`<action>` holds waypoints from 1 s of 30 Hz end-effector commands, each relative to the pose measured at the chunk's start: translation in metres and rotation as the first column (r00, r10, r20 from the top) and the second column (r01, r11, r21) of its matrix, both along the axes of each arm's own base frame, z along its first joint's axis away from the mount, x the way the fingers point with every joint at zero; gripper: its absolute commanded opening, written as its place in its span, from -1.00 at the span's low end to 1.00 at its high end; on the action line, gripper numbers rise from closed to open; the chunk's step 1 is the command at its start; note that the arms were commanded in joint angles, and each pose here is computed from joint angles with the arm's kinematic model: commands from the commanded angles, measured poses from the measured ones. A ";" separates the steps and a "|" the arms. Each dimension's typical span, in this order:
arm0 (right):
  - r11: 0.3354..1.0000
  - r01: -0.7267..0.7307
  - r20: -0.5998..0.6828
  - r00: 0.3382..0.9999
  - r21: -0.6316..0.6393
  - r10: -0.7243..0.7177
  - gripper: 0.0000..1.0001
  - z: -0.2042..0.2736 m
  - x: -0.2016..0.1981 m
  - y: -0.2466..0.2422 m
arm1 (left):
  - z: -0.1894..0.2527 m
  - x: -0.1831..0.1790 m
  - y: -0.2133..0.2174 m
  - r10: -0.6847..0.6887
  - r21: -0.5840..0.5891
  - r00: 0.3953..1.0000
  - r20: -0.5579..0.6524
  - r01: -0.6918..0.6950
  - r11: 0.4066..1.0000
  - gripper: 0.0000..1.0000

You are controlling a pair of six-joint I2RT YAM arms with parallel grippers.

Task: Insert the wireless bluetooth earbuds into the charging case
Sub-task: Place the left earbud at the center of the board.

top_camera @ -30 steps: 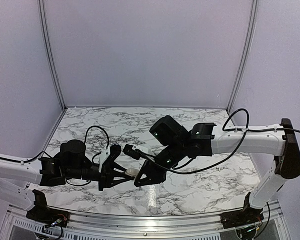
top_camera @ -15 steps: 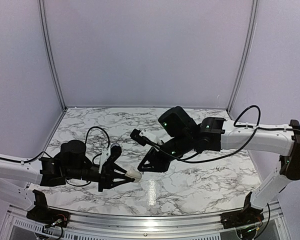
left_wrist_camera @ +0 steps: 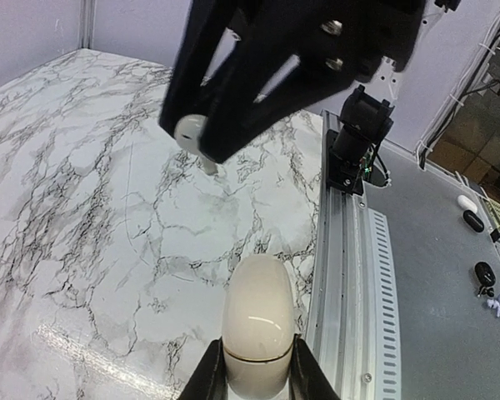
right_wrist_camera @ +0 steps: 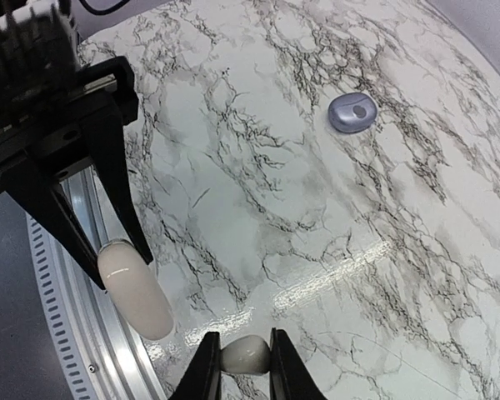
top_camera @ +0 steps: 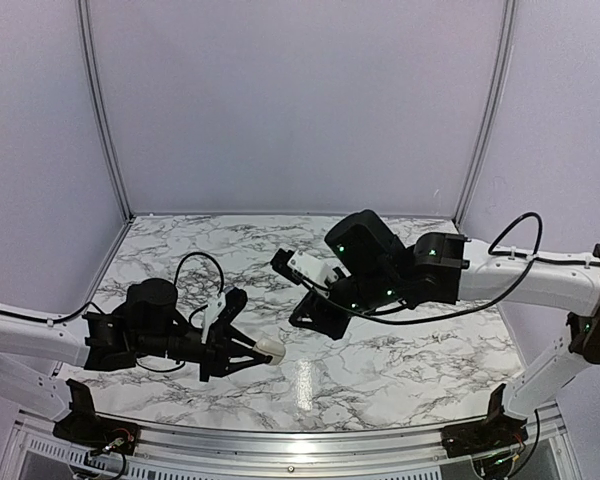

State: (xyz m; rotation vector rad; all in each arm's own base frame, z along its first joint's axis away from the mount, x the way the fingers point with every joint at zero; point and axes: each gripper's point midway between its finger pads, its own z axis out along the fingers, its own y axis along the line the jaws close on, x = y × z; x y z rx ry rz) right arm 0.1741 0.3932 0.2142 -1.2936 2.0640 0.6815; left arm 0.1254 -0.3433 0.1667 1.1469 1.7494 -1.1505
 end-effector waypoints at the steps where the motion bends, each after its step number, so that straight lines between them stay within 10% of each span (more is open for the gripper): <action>1: 0.995 0.056 0.094 0.994 -0.084 -0.048 -0.98 -0.008 0.006 -0.006 | 0.018 0.018 -0.009 0.061 -0.040 0.998 -0.031 -0.062 0.997 -1.00; 22: 0.962 -0.007 -0.216 0.975 -0.273 -0.054 -0.86 -0.169 0.016 -0.013 | -0.012 0.050 0.013 0.200 0.022 0.973 -0.119 -0.199 0.980 -1.00; 30: 0.948 -0.033 -0.252 0.966 -0.317 -0.051 -0.45 -0.186 0.016 -0.009 | -0.020 0.048 0.016 0.203 0.039 0.972 -0.120 -0.200 0.979 -1.00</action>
